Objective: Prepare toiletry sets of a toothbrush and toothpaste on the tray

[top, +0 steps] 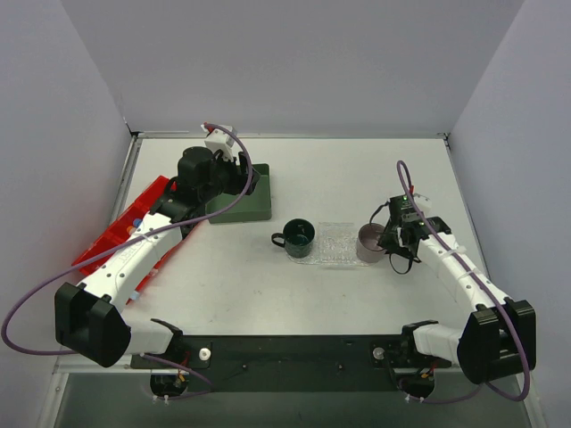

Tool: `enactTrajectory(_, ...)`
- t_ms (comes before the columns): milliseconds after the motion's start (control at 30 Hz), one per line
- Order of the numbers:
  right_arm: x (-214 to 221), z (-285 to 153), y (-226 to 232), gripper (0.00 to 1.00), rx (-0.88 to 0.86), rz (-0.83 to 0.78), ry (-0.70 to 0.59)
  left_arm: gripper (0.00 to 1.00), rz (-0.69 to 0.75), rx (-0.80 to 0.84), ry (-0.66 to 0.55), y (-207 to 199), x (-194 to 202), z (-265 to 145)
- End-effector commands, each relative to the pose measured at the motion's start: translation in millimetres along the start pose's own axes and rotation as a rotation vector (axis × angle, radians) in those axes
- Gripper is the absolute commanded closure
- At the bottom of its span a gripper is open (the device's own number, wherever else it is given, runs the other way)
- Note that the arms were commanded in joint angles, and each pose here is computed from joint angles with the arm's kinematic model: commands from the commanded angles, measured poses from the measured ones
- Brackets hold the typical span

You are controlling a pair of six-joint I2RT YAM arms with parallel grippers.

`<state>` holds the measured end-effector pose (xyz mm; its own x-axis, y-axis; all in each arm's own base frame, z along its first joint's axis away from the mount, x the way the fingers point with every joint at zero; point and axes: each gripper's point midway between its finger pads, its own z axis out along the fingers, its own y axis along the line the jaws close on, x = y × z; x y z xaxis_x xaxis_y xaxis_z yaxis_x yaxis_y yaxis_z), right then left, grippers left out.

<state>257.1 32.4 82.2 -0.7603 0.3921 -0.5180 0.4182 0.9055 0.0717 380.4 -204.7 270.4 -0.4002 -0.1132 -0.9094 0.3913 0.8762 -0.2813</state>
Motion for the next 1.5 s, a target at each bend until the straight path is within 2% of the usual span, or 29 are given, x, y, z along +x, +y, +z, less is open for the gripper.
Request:
enactTrajectory(0,-1.2,3.7,0.8,0.72,0.013,0.007,-0.007,0.28,0.006,0.01,-0.033,-1.6,-9.4,-1.0)
enactTrajectory(300,-4.3,7.9,2.8,0.84,0.021,-0.002,-0.006,0.28,0.009,0.001,-0.032,0.5,-9.1,0.2)
enactTrajectory(567,-8.2,9.0,4.1,0.89,0.027,-0.013,-0.008,0.28,0.01,-0.002,-0.032,1.2,-9.0,-0.3)
enactTrajectory(700,-11.2,9.0,5.1,0.95,0.028,-0.02,-0.012,0.28,0.01,-0.002,-0.032,1.2,-8.9,0.2)
enactTrajectory(900,-16.2,9.2,5.9,0.96,0.036,-0.034,-0.021,0.28,0.012,-0.002,-0.032,1.2,-9.2,0.1)
enactTrajectory(967,-16.3,9.7,5.8,1.0,0.036,-0.038,-0.019,0.27,0.013,0.0,-0.033,0.9,-9.3,-0.2)
enactTrajectory(1467,-13.0,16.2,11.1,1.0,0.006,-0.139,0.013,0.28,0.014,-0.001,-0.028,1.5,-7.8,0.2)
